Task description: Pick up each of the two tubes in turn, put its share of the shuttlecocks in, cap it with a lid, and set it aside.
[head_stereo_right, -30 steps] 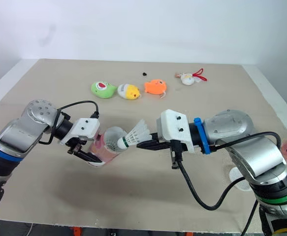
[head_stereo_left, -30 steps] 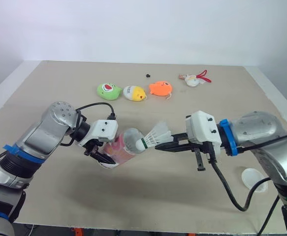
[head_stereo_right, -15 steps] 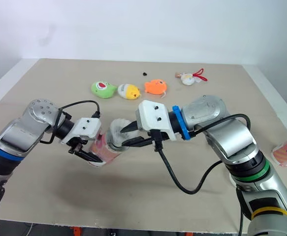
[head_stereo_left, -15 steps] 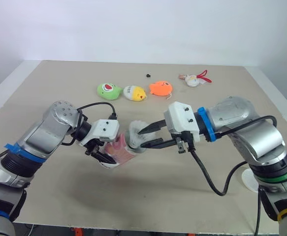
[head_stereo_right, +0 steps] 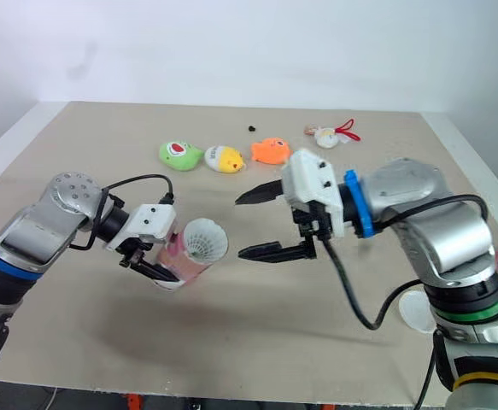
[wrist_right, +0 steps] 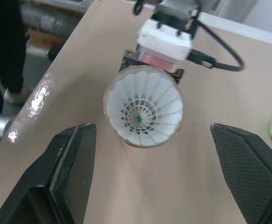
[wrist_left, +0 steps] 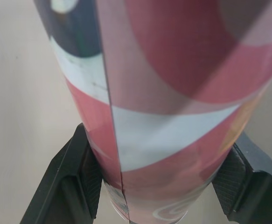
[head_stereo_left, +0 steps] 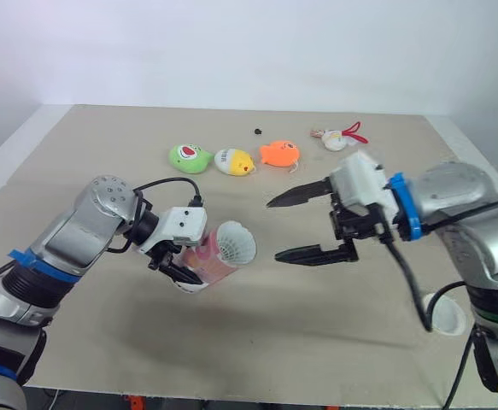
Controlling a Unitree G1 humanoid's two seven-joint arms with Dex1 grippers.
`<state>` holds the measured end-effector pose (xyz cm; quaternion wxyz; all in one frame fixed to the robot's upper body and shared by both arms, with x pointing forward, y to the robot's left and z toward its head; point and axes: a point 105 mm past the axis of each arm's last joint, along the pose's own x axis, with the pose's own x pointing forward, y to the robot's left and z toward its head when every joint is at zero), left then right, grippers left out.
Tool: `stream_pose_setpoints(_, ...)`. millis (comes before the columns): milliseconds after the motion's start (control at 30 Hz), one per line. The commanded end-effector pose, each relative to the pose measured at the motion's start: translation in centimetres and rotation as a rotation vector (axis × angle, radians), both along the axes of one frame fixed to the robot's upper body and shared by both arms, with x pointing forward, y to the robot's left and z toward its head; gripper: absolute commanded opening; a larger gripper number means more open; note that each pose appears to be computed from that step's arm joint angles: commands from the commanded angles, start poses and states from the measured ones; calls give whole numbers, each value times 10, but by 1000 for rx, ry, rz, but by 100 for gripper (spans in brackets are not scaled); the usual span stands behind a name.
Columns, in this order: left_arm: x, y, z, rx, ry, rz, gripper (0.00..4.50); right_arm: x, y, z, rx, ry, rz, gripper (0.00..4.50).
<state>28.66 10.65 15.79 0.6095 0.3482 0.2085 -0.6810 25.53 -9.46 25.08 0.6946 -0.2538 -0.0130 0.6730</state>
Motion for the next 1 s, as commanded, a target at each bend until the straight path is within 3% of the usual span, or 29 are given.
stream_pose_setpoints(33,-5,-10,13,-97,-23,-35,275,-2,-19,13,77,1,-86,418)
stream_pose_setpoints(200,-17,-18,29,-232,-7,-92,275,2,-53,-1,98,70,-248,418)
stream_pose_setpoints(433,-19,-28,28,-411,27,-76,275,7,-94,-20,91,83,-481,418)
stream_pose_setpoints(600,-14,-35,12,-445,24,-74,275,1,-101,-28,79,105,-519,418)
stream_pose_setpoints(733,-16,-35,0,-399,56,-98,275,2,-93,-18,124,90,-521,418)
stream_pose_setpoints(867,-12,-29,-3,-312,57,-101,275,-10,-79,-10,125,105,-413,296)
stream_pose_setpoints(1000,-10,-28,-2,-293,50,-119,275,-13,-63,-10,122,118,-330,99)
